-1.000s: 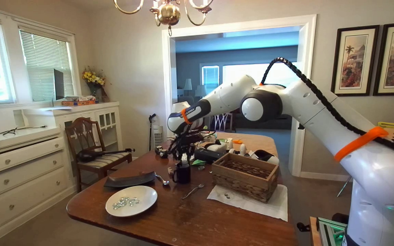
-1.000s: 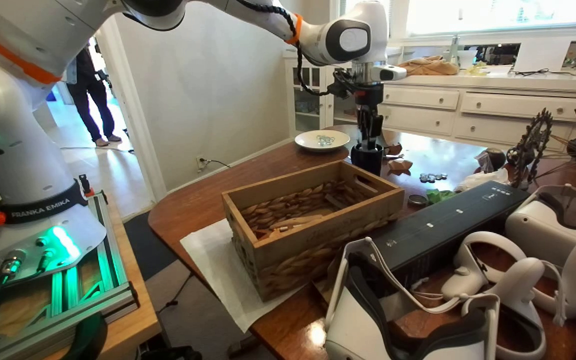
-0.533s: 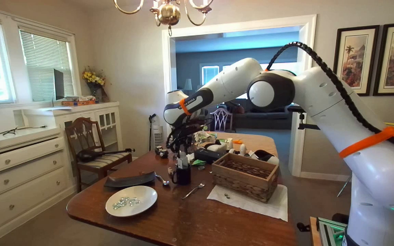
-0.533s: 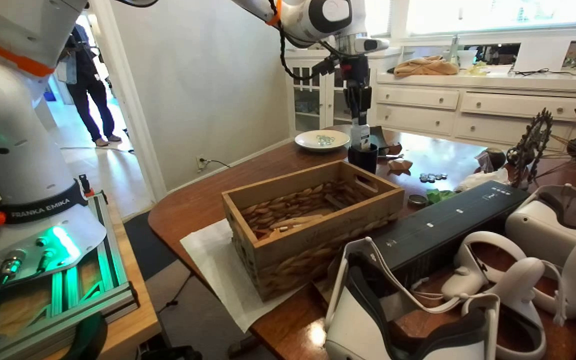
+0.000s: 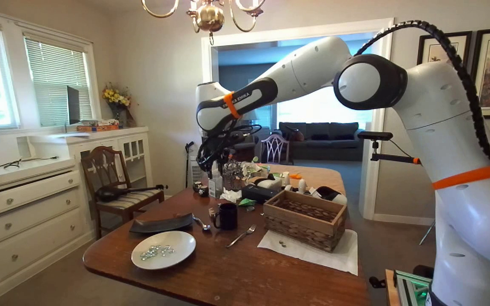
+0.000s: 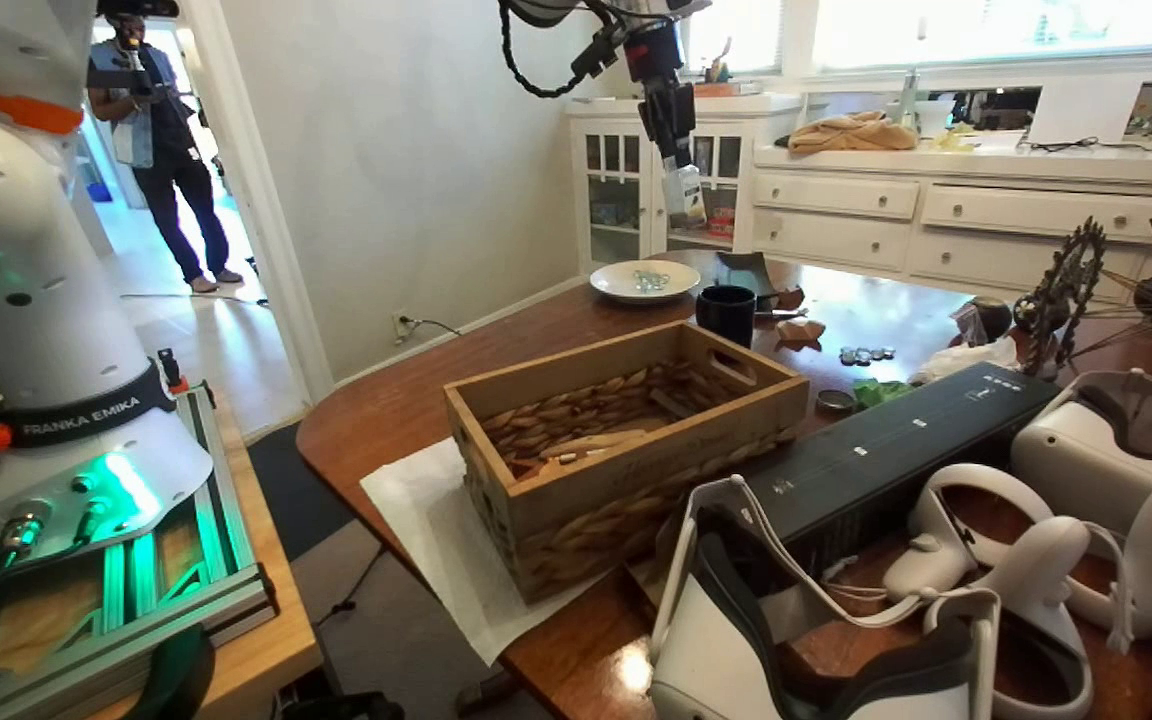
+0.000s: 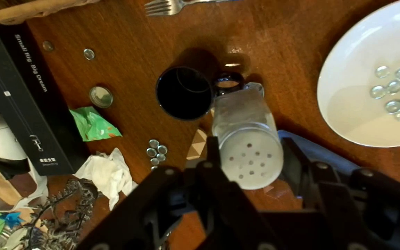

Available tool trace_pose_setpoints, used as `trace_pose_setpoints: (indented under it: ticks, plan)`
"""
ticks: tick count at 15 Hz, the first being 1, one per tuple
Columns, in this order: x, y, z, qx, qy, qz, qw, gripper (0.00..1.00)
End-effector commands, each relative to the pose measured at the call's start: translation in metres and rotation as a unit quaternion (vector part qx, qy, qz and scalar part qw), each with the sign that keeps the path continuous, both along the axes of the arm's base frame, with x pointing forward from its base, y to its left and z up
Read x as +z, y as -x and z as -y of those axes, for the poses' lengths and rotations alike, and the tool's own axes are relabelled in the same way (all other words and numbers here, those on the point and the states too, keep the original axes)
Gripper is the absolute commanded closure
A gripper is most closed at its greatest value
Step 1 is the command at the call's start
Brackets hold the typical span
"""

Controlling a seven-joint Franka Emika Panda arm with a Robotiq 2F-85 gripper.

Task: Remove the container from the black cup and move the black cup forward

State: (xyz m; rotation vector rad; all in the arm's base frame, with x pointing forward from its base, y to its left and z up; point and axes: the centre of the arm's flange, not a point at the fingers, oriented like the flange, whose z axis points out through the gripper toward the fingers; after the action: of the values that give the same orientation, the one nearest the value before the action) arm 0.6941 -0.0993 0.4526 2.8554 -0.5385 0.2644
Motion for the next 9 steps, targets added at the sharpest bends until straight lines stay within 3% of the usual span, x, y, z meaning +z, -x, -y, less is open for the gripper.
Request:
trace_pose_setpoints:
  ticks: [1, 5, 9]
  plan:
    - [-0.021, 0.009, -0.001, 0.008, -0.025, -0.027, 0.9993, 0.78]
    - [-0.067, 0.002, 0.023, 0.015, -0.046, -0.061, 0.997, 0.78]
    - [-0.101, -0.003, 0.036, 0.024, -0.068, -0.058, 0.9957, 0.78]
